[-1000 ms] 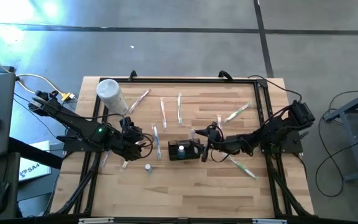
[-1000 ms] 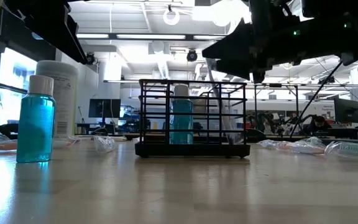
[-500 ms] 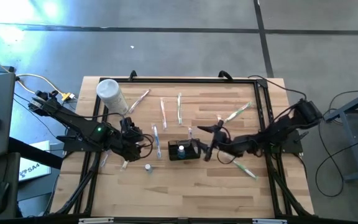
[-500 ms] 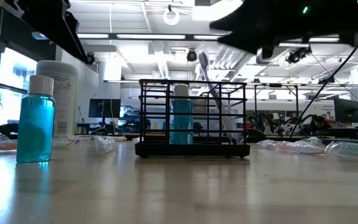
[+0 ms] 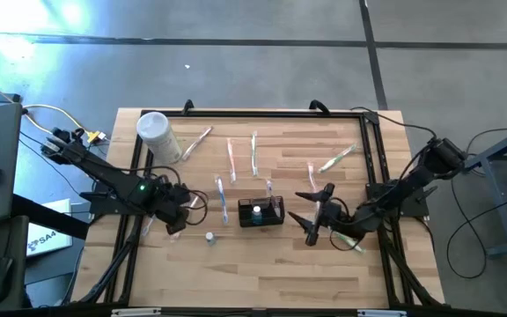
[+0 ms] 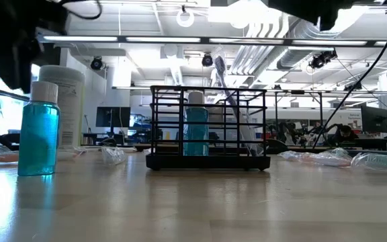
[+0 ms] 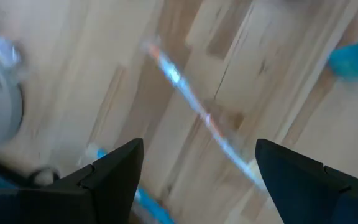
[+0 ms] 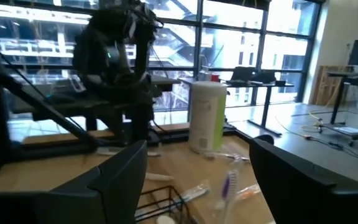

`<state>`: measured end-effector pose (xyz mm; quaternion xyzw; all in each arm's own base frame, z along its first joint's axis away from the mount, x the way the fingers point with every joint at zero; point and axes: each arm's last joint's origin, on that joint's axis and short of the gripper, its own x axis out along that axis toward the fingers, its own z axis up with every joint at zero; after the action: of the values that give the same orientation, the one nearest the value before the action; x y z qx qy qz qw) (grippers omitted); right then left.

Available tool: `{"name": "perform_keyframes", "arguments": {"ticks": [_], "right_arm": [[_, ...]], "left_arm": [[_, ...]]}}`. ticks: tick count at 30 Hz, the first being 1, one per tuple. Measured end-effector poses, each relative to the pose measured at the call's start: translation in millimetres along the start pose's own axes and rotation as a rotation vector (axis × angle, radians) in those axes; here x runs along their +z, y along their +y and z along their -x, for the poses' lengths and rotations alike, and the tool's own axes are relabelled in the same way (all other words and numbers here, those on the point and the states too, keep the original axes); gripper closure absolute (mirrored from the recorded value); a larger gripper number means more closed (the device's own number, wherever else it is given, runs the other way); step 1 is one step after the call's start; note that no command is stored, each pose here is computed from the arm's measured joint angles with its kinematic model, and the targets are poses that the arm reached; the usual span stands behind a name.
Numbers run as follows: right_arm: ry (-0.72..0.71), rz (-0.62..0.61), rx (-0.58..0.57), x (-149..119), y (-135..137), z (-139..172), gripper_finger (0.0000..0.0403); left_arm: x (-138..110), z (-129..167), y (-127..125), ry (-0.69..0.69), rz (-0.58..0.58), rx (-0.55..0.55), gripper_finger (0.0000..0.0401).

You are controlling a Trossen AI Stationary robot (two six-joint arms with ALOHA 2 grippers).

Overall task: Pick & Place toothbrushing station
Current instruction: Put the right blue toothbrush into the black wire organizer

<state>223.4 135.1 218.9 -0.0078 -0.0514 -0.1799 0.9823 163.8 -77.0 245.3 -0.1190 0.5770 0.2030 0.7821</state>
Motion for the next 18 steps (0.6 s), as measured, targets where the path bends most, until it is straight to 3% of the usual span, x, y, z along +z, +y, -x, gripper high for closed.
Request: {"name": "perform_keyframes", "arguments": {"ticks": [4, 7, 11, 18], "right_arm": [[0.016, -0.006, 0.016, -2.8, 3.0, 2.7, 0.0129], [0.012, -0.015, 0.013, -2.1, 2.7, 2.7, 0.0133], [0.012, -0.015, 0.019, -2.2, 2.9, 2.7, 0.014], [0.012, -0.014, 0.02, -2.3, 2.9, 2.6, 0.0148]], "left_arm": [[-4.7, -3.2, 1.2, 0.0, 0.045, 0.032, 0.0098], [-2.0, -3.2, 2.8, -0.086, 0.015, 0.089, 0.0098], [8.6, 2.8, 6.4, -0.209, -0.128, 0.187, 0.0098], [31.1, 5.7, 21.4, -0.24, -0.358, 0.332, 0.0098]]}}
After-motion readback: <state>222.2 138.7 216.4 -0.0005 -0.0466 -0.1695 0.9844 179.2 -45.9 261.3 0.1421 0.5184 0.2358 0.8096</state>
